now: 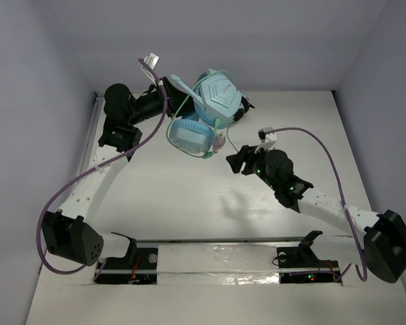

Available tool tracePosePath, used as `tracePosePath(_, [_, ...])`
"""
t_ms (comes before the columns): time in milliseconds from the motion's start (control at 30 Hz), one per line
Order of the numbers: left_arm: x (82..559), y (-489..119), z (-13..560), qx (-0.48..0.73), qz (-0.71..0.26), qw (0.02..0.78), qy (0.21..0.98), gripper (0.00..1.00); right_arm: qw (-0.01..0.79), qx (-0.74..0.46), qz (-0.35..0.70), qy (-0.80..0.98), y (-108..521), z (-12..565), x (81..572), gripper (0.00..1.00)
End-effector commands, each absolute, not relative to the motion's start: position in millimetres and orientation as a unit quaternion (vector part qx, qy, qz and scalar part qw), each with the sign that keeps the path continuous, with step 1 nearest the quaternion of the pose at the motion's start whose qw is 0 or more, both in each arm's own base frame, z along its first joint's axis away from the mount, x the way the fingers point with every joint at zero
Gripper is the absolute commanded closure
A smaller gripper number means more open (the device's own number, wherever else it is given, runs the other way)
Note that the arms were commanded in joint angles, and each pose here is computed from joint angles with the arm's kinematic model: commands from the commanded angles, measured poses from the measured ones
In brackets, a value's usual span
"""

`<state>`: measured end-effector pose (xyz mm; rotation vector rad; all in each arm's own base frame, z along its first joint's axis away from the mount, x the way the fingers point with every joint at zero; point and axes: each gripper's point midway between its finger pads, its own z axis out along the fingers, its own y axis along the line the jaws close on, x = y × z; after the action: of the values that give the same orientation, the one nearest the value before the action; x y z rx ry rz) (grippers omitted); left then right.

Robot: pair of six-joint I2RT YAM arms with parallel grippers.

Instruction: Wrap the headphones

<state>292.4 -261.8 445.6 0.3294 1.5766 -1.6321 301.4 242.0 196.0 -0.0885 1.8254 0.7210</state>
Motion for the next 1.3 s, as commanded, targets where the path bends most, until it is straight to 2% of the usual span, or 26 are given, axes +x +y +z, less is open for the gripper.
tracePosePath(0, [275.0,-248.1,482.3,0.138,-0.662,0.443,0.588,1.0,0.592,-0.06,0.336,0.73,256.5,227.4,311.4,0.36])
tracePosePath(200, [270.0,-245.7,494.1,0.138,-0.661,0.45,0.584,1.0,0.592,-0.064,0.315,0.739,254.2,207.5,329.2,0.42])
tracePosePath(400, [271.1,-244.6,493.2,0.133,-0.652,0.451,0.594,1.0,0.607,-0.058,0.27,0.745,245.4,200.5,352.7,0.35])
tracePosePath(767, [279.5,-240.1,486.3,0.113,-0.636,0.457,0.612,1.0,0.596,-0.075,0.224,0.767,242.9,177.8,364.4,0.3])
tracePosePath(1000, [275.6,-240.4,491.0,0.117,-0.639,0.452,0.612,1.0,0.59,-0.122,0.231,0.764,265.3,166.8,377.9,0.3])
tracePosePath(1267, [268.1,-239.3,498.8,0.125,-0.64,0.452,0.608,1.0,0.614,-0.076,0.185,0.763,255.2,148.0,409.3,0.31])
